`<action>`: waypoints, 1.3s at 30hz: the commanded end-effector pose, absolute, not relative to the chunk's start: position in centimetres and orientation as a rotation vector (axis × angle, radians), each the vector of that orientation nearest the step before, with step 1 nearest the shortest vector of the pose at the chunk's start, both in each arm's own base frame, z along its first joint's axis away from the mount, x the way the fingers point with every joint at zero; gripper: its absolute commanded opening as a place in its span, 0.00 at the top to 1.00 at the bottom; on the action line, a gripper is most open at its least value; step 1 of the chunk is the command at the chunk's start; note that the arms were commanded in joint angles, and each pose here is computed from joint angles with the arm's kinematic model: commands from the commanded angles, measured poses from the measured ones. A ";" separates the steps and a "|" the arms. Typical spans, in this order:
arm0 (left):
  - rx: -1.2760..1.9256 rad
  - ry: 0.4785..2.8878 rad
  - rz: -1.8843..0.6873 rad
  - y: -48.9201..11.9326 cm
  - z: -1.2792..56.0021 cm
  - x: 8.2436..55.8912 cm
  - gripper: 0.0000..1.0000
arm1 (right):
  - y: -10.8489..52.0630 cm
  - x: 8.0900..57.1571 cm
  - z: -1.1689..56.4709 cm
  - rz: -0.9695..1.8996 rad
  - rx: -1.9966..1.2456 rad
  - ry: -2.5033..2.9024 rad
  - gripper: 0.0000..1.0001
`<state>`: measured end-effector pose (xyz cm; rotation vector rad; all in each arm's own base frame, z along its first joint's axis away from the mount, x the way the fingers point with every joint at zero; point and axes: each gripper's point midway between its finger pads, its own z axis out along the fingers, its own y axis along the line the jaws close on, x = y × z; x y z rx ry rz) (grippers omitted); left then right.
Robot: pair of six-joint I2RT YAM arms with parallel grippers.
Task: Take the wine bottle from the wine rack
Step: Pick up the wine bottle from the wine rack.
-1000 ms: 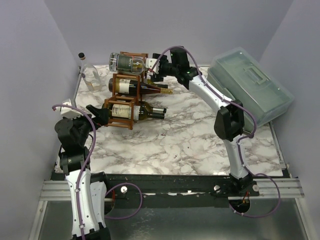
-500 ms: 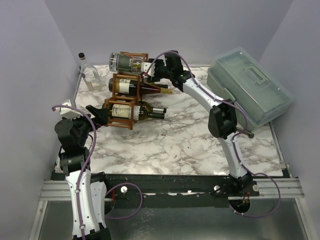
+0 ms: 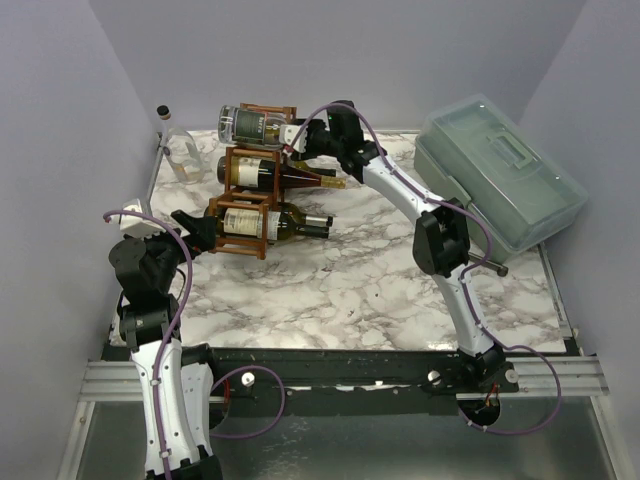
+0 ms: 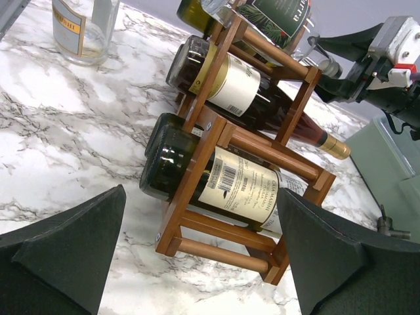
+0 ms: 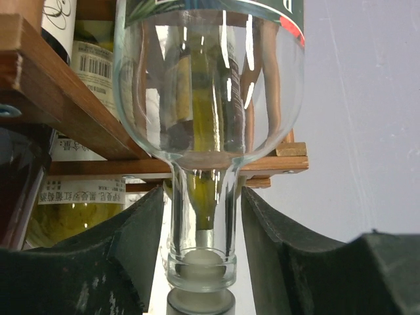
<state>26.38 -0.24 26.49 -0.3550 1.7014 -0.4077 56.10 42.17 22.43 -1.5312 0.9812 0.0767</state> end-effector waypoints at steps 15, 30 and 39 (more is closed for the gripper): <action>-0.369 1.724 -0.399 0.1 25.8 26.4 0.01 | 44.6 55.8 22.2 0.071 -1.532 0.908 0.52; -0.368 1.721 -0.399 0.1 25.8 26.3 0.01 | 44.2 55.0 25.9 0.042 -1.461 0.856 1.00; -0.372 1.726 -0.396 0.1 25.7 26.4 0.01 | 44.6 53.2 31.5 0.187 -1.351 0.847 1.00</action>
